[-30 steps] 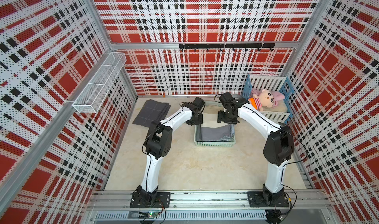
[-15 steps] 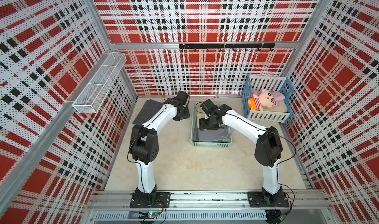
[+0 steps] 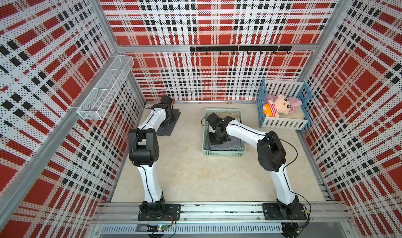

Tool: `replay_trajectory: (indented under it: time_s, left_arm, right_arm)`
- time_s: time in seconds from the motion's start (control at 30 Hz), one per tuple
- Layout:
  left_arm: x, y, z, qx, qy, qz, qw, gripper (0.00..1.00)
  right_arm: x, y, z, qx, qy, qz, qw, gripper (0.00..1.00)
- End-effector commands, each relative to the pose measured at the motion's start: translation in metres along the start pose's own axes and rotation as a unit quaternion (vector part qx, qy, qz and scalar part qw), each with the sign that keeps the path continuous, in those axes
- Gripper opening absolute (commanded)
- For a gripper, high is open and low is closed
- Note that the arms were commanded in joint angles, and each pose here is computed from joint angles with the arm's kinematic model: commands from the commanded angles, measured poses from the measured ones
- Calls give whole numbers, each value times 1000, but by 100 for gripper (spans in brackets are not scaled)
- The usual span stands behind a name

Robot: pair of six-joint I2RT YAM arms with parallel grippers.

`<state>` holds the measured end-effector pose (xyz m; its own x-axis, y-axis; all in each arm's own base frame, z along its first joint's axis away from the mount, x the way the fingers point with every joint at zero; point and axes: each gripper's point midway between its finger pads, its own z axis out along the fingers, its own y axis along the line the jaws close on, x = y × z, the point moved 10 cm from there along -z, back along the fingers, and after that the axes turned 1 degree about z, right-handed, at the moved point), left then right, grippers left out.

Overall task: Put the folded pillowcase in the basket
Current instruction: Move the pillowcase to the center of the board.

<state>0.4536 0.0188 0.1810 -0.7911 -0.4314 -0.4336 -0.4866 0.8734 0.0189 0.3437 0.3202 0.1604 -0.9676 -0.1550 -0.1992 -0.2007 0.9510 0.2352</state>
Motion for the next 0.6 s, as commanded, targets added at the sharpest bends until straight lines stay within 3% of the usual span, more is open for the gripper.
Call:
replay_trajectory:
  time_s: [0.0,0.03,0.07,0.1,0.17,0.33,0.57]
  left_arm:
    - [-20,14,7,-39,-29,-8,999,47]
    - [-22,16,11,-44,-28,-9,999,48]
    - [-24,17,16,-50,-27,-9,998,49]
    - [-26,18,22,-56,-26,-11,998,49]
    - [-29,21,28,-64,-26,-16,998,50]
    - [-30,26,63,-57,4,-33,998,49]
    - [8,14,90,10,95,-52,994,35]
  right_arm:
    - [1,5,-11,-12,-10,-6,1000,13]
    - [2,6,-13,-18,-9,-8,1000,19]
    - [2,7,-14,-21,-7,-9,1000,32]
    - [3,9,-16,-22,-4,-10,1000,52]
    - [3,9,-22,-18,-5,-9,1000,62]
    - [3,9,-56,-13,-37,-14,999,66]
    - [-10,20,-99,-25,-82,-30,996,65]
